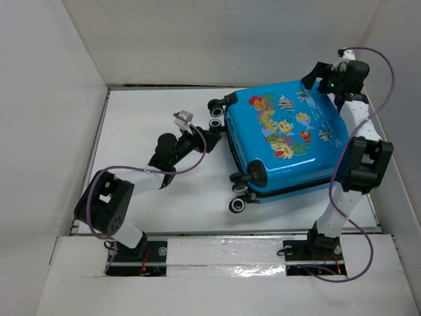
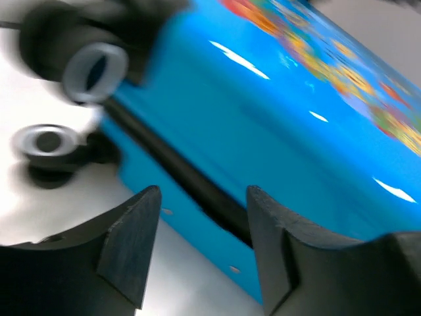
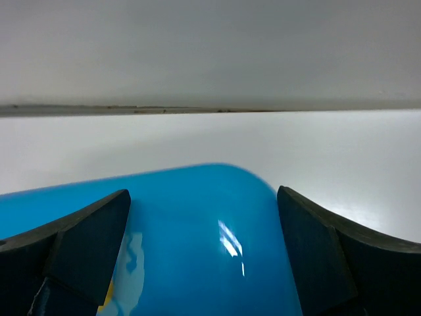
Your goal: Pack the luggage
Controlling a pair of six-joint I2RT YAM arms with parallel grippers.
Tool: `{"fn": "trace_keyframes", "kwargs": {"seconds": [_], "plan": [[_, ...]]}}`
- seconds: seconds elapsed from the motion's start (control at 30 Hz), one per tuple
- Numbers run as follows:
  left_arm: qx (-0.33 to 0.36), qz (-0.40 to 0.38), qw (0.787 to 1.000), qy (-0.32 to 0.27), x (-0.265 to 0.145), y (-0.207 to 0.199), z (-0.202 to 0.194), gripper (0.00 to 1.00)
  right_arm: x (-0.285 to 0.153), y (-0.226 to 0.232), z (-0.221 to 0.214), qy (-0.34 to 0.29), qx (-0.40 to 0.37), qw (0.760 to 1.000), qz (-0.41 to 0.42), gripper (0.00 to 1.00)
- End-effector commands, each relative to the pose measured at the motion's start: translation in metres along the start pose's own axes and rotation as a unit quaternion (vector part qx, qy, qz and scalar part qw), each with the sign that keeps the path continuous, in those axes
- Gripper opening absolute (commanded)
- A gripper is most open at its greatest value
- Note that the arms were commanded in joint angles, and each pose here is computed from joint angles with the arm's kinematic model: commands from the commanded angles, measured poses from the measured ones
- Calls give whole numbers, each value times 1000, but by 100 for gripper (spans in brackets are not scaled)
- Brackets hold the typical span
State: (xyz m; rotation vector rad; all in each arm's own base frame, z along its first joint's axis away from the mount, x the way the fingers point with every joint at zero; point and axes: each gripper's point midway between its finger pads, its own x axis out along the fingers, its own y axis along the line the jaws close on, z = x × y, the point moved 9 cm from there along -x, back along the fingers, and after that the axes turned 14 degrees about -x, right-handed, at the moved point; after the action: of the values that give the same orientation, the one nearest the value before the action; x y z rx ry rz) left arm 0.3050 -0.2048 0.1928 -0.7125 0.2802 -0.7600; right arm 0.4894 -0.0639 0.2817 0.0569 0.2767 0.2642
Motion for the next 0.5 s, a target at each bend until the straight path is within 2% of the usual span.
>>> {"fn": "trace_keyframes", "kwargs": {"seconds": [0.0,0.1,0.13,0.2,0.23,0.33,0.37,0.43,0.47], "plan": [[33,-23,998,-41,-15,-31,-9,50,49,123,-15,52,-25,969,242,97],[5,-20,999,-34,-34,-33,-26,43,77,177,-34,79,-33,950,299,97],[-4,-10,1000,-28,-38,-31,-30,42,81,212,-21,64,-47,939,334,96],[-14,-17,1000,-12,-45,-37,-41,40,95,243,-27,67,-40,927,366,96],[-21,-23,999,12,-53,-39,-58,40,94,273,-10,41,-55,917,392,96],[-30,-33,999,30,-63,-50,-85,39,104,311,-7,28,-46,900,432,97],[-31,-27,999,29,-64,-51,-89,39,98,334,15,-4,-46,889,456,97],[-32,-28,999,32,-61,-54,-94,41,95,354,22,-21,-41,869,492,98],[-40,-25,998,32,-60,-57,-98,42,87,362,41,-55,-41,860,506,99]]}}
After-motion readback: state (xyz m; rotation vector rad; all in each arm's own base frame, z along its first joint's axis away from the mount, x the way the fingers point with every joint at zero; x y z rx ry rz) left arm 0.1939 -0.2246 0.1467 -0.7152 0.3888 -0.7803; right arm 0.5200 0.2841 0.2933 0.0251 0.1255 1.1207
